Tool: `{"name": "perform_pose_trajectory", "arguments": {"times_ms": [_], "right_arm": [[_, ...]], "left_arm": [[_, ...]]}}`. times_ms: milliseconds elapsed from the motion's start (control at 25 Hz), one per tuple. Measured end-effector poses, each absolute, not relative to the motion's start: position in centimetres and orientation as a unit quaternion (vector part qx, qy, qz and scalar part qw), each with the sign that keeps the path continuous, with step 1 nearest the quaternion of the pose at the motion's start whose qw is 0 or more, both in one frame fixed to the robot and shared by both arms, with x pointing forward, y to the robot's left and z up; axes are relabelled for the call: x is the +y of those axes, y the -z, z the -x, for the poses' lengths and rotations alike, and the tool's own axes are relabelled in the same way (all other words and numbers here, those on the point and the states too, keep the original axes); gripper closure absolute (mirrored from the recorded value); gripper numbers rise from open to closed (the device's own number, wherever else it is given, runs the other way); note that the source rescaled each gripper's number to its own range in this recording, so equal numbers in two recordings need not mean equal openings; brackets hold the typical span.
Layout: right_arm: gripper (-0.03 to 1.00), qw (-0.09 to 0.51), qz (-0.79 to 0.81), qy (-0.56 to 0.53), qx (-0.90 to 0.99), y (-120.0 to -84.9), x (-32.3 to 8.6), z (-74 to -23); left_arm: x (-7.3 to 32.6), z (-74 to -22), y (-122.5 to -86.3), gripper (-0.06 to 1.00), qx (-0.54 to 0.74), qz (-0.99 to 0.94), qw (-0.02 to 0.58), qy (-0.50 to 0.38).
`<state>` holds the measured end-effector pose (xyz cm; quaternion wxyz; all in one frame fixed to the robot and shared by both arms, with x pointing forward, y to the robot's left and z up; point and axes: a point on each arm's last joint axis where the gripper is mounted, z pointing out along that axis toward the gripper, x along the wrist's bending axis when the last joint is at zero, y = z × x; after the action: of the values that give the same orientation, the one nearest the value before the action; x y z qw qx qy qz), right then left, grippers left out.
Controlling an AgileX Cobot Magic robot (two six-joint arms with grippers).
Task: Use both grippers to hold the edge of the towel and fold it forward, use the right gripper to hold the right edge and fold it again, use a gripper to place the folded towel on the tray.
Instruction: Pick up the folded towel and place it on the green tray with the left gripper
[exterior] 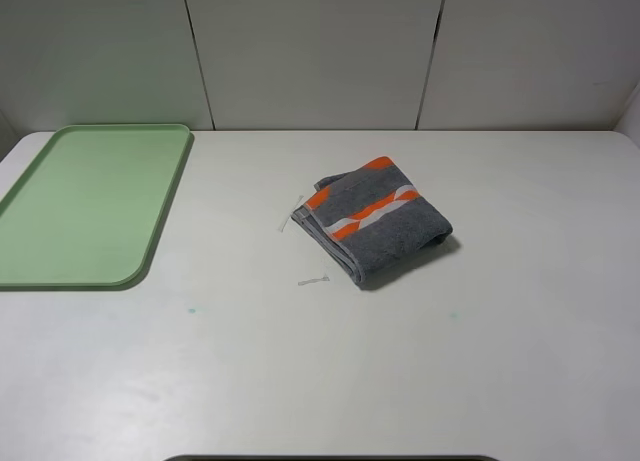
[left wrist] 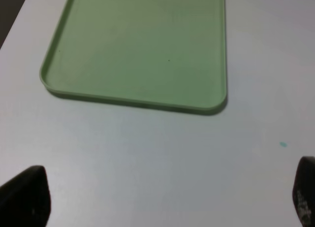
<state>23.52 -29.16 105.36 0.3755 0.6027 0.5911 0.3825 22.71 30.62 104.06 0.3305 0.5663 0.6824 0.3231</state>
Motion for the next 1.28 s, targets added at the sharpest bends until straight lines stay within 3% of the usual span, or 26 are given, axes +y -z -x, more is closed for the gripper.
{"name": "perform_pose_trajectory", "arguments": {"times_ms": [1280], "right_arm": [[-0.03, 0.356, -0.602, -0.405, 0.589, -105.43, -28.71, -23.53]], "left_arm": [[30.62, -22.71, -104.06, -0.06, 0.682, -0.566, 0.331, -0.323]]}}
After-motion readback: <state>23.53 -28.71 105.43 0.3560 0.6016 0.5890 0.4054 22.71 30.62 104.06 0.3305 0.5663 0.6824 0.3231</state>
